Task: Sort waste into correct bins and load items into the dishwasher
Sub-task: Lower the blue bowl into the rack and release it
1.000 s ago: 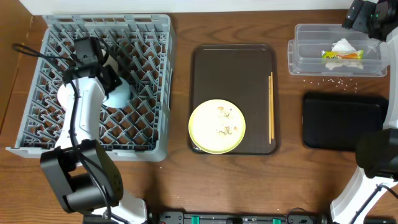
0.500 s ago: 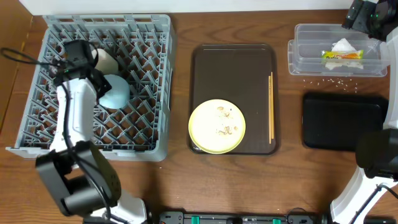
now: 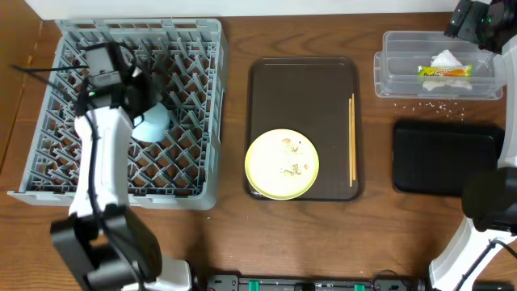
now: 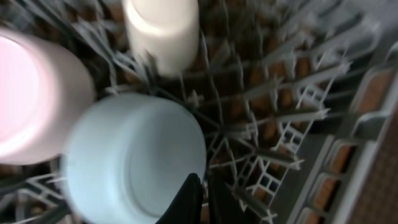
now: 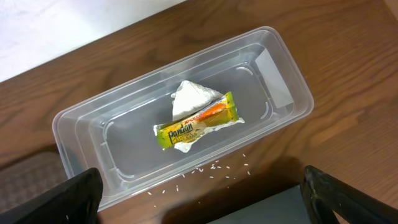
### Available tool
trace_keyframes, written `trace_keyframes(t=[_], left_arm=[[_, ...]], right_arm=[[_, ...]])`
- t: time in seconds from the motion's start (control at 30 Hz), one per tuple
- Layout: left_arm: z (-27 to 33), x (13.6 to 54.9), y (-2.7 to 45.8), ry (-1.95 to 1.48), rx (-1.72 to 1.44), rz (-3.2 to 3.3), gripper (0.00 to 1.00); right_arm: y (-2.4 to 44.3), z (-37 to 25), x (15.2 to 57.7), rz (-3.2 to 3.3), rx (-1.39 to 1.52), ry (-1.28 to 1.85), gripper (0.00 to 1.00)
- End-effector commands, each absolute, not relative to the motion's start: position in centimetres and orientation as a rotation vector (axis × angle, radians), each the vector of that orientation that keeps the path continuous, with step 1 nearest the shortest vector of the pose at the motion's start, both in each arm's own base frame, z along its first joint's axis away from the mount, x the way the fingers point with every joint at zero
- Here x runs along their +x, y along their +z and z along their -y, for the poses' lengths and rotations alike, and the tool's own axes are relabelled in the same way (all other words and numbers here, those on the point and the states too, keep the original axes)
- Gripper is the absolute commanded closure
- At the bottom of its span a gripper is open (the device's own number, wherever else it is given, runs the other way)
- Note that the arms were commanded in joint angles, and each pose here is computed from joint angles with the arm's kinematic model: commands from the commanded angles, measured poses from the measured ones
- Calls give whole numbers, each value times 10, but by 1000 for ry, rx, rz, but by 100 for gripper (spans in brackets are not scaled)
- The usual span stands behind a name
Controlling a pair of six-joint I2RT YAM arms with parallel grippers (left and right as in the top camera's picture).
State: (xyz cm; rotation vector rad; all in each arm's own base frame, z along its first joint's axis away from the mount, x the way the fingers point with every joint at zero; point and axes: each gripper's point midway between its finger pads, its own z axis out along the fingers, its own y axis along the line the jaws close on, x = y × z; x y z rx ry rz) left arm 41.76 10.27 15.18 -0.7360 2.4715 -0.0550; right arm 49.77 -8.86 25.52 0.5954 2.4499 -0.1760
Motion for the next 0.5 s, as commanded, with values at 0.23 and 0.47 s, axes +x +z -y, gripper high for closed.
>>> trace_keyframes(t=[0.23,0.47], left_arm=[[-139,402,111,115,-913,-2524,92],[-166,385,114,140,-1017,-2500,92]], right_arm=[[253,87,498,-2458,583,-183,1],[253,87,498,-2458,583,-183,1]])
